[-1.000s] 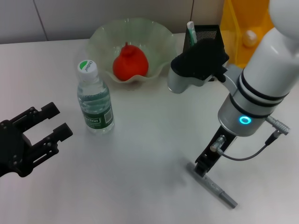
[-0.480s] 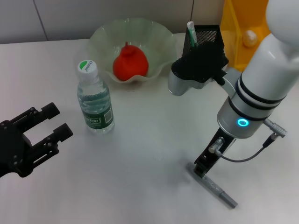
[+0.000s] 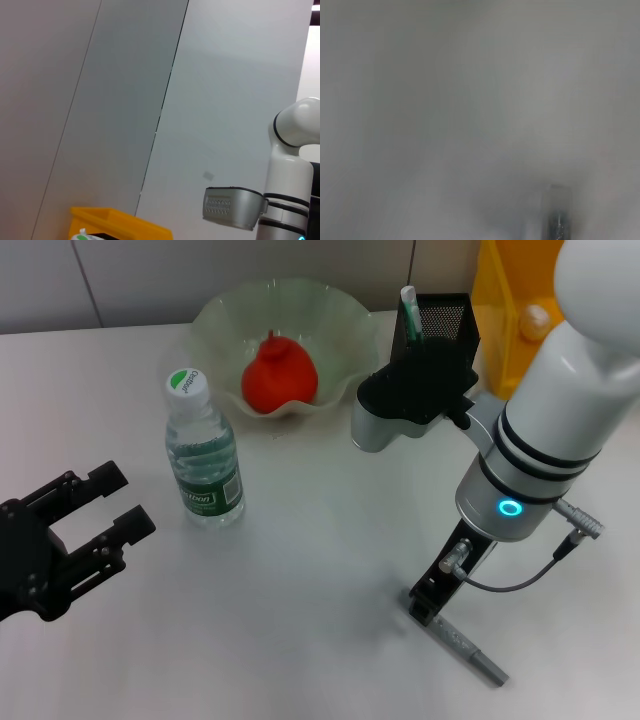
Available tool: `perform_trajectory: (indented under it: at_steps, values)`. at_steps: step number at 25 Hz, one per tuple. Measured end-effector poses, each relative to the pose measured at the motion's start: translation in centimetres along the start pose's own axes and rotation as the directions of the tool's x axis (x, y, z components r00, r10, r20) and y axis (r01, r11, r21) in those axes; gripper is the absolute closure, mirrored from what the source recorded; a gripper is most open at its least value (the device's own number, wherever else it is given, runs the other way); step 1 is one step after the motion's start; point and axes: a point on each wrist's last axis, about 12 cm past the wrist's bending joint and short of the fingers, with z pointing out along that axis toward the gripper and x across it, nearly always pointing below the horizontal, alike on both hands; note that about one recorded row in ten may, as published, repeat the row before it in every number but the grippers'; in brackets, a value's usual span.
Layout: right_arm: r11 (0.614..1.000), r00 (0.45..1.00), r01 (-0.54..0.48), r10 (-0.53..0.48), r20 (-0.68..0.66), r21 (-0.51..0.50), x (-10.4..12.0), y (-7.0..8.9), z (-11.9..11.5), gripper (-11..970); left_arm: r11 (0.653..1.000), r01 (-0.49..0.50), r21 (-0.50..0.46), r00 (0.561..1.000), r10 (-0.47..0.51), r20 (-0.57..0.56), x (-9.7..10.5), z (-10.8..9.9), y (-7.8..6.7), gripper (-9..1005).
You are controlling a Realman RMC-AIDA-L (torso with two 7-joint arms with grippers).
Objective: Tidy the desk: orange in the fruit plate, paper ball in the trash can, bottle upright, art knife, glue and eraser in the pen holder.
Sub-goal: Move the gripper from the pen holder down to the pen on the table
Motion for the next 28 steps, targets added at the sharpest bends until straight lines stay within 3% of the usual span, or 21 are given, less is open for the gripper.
perform_trajectory:
  at_steps: [28]
  values:
    - [1.000,0.999,0.016,-0.016,-0.029,0.014,-0.10,0.08,0.90,715,1.000,0.000,-0.001,1.000,0.000,-0.001,0.04,-0.05,-0.03,365]
